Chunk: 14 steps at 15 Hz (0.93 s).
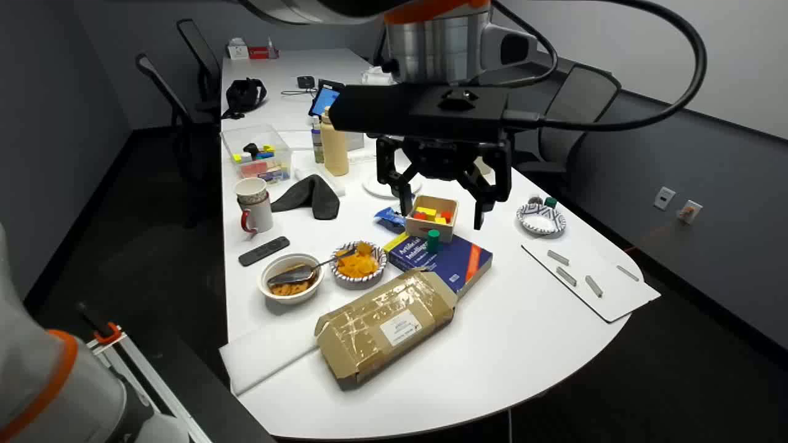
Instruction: Use the snake slicer to stir in the furthest bowl
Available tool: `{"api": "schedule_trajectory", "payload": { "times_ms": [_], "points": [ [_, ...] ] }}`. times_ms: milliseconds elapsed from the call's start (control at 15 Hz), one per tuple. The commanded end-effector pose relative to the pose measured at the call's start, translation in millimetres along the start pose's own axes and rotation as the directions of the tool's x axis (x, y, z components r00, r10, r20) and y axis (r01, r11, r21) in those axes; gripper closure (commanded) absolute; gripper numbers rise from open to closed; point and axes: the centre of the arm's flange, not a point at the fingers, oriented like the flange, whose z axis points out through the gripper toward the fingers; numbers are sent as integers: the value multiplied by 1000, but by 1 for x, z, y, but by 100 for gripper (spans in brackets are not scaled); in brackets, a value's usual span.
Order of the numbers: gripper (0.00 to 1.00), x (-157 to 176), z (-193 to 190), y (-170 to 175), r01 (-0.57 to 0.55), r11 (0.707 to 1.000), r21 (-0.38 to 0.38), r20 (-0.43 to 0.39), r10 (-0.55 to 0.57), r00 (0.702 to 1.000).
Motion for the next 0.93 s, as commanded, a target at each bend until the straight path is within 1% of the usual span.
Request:
{"api": "schedule_trajectory", "payload": {
  "times_ms": [0,267,333,400,467,533,667,800,867],
  "points": [
    [0,0,0,0,0,1000,0,0,0,1000],
    [0,0,0,0,0,1000,0,0,0,1000],
    [0,9,1,-8,-14,1000,-16,13,14,1000],
    [0,23,2,-21,-23,1000,-21,36,24,999],
    [0,36,2,-35,-27,999,-44,42,29,999],
    [0,49,2,-50,-25,998,-52,53,28,998],
    [0,80,5,-92,-36,997,-71,72,41,997],
    [0,110,12,-142,-63,989,-133,83,75,994],
    [0,124,22,-168,-91,984,-154,93,106,990]
  ]
}}
